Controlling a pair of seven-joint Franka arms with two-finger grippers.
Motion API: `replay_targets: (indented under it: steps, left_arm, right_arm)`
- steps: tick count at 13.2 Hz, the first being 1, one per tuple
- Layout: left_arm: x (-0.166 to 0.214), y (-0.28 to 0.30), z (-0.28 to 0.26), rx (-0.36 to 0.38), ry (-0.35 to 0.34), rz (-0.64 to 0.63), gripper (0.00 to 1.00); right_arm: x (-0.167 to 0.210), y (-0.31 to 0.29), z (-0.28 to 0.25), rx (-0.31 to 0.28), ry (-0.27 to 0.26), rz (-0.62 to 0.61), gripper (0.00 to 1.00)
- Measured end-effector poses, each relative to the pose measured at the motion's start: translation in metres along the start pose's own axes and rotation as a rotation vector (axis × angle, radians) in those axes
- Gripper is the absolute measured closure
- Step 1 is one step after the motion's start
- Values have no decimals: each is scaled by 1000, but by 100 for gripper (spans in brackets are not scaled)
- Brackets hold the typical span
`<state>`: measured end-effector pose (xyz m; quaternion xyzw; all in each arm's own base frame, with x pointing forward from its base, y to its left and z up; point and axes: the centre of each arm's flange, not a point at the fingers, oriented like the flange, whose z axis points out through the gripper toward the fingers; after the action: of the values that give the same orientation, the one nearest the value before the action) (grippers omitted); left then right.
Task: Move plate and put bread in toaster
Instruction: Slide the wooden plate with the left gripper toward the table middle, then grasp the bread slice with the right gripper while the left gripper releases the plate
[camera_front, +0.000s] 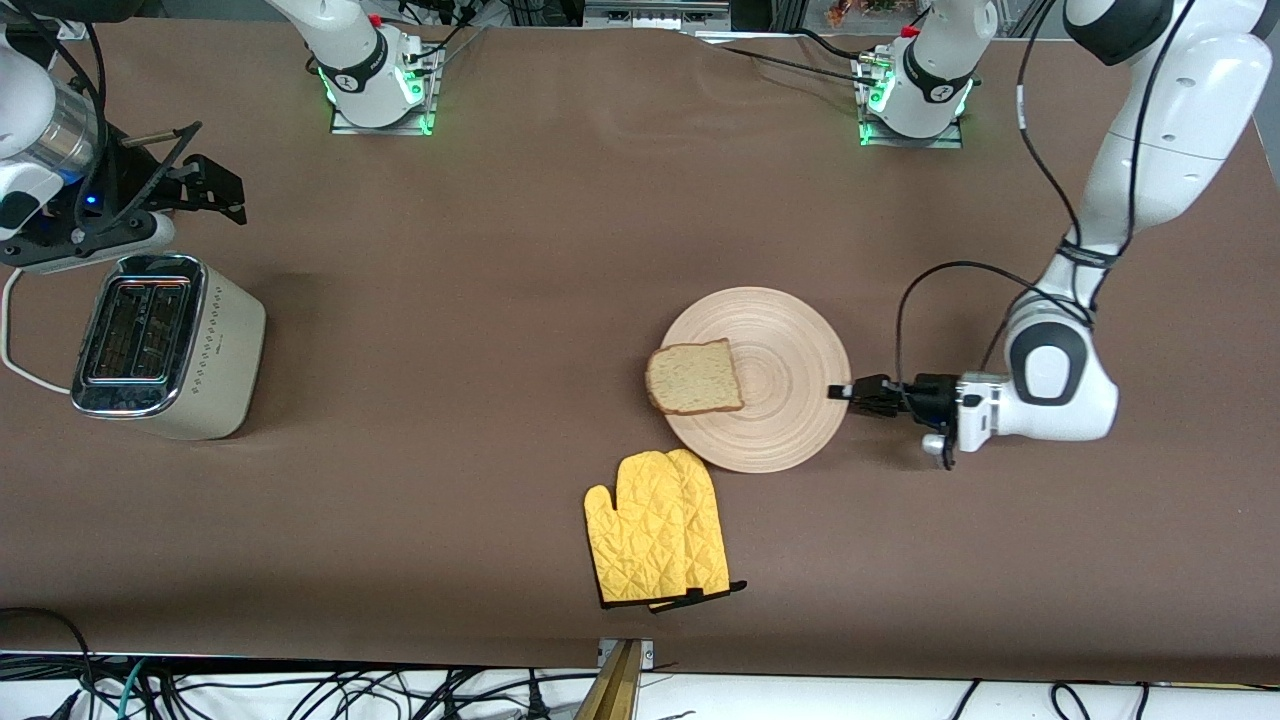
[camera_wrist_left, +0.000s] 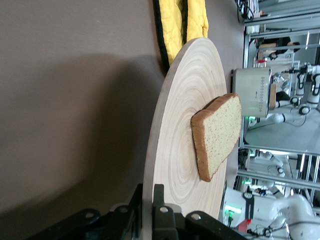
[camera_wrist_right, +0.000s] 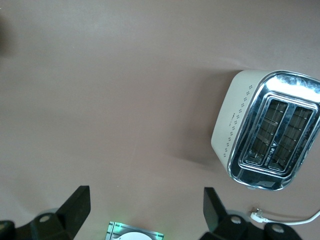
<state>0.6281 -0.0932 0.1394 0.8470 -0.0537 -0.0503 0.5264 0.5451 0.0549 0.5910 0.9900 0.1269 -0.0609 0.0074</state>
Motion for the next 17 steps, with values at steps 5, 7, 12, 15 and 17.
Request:
replay_targets:
  steps: [5,7,12,15,17]
  left_arm:
    - [-19,19,91,44,-26,-36,90]
    - [-24,28,113,30,-33,-71,90]
    - [-29,36,135,-1,-12,-150,64]
    - [-26,33,121,13,-1,-144,31]
    - [-20,36,92,98,-37,-58,8]
  right_arm:
    - [4,5,6,2,-3,6,0]
    - [8,5,11,3,-9,6,0]
    - [18,0,34,63,-7,5,0]
    - [25,-10,57,129,10,6,0]
    - [38,-22,82,202,36,14,0]
